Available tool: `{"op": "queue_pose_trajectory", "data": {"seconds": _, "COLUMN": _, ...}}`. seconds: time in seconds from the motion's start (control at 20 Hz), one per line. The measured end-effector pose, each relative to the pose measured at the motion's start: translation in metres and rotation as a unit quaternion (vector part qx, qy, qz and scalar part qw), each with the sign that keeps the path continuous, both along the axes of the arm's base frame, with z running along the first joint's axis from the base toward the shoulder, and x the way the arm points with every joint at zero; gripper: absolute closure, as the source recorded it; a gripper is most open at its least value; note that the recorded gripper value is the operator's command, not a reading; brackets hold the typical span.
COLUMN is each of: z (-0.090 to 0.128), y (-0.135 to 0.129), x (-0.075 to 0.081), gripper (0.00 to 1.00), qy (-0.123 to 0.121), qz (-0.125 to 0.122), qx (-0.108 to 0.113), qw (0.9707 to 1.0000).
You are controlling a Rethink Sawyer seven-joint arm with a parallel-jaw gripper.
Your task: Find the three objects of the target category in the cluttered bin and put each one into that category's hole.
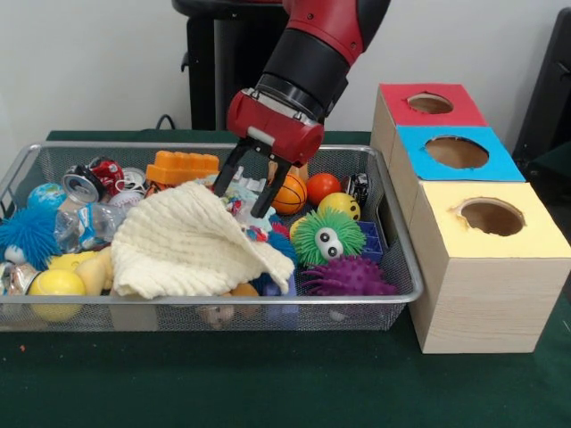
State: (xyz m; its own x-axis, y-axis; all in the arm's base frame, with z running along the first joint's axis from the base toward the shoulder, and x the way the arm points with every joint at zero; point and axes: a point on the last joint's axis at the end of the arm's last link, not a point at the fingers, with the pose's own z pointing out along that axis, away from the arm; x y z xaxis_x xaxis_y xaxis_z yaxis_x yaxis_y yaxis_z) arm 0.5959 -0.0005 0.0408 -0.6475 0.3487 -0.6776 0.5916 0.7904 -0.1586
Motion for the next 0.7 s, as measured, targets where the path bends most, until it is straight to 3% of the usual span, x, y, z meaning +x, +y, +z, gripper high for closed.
{"op": "queue_pose_trajectory", "data": {"seconds": 0.35, "z": 0.0017, "y": 0.0055, "x": 0.0036, "gripper": 0.0, "qy": -0.007, "qz": -0.009, "qx": 0.004, "qw": 0.9999}}
{"op": "queue_pose_trajectory", "data": {"seconds": 0.7, "z": -0.0044, "y": 0.0031, "x": -0.0012, "gripper": 0.0, "qy": 0.011, "qz": -0.022, "qx": 0.008, "qw": 0.9997}}
